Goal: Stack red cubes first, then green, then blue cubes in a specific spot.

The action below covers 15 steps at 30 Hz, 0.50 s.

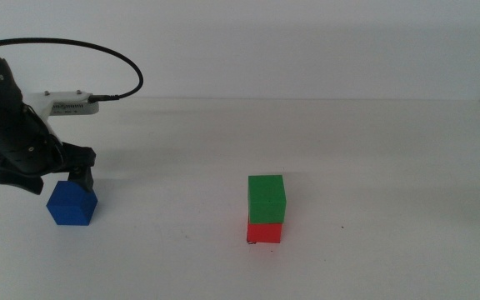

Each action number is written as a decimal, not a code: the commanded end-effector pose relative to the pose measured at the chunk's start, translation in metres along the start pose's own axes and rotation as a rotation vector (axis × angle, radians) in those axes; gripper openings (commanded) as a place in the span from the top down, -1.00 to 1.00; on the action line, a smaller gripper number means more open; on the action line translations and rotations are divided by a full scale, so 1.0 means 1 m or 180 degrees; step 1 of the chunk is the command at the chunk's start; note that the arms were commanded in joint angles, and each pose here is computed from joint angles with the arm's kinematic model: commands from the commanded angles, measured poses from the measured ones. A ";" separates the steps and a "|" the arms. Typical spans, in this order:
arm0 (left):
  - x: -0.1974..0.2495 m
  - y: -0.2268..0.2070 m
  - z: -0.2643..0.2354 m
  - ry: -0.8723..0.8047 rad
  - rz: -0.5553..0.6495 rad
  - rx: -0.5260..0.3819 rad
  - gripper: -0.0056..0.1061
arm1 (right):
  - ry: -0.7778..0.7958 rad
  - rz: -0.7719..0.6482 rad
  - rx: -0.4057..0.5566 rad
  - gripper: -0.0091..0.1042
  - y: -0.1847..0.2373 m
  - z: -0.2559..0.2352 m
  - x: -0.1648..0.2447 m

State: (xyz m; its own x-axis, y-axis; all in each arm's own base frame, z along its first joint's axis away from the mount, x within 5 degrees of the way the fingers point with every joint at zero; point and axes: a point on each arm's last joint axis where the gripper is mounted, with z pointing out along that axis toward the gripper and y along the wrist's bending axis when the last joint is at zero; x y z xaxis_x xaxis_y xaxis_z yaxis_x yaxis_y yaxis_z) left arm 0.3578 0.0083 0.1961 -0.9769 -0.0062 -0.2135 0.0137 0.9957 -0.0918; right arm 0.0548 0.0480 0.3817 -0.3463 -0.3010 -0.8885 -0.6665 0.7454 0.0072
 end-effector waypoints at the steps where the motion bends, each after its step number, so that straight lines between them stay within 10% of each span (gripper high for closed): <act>1: -0.003 0.000 0.001 -0.0072 -0.0009 0.0032 -0.78 | -0.0029 -0.0038 0.0028 -0.51 -0.001 -0.001 0.000; 15: -0.001 0.002 0.030 0.0192 -0.0037 0.0071 -0.78 | -0.0029 -0.0038 0.0028 -0.51 -0.001 -0.001 0.000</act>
State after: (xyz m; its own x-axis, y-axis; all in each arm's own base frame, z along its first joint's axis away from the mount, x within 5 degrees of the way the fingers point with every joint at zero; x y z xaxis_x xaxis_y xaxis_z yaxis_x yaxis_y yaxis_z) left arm 0.3642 0.0074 0.1672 -0.9883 -0.0039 -0.1524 0.0128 0.9940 -0.1082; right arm 0.0548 0.0480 0.3817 -0.3463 -0.3010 -0.8885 -0.6665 0.7454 0.0072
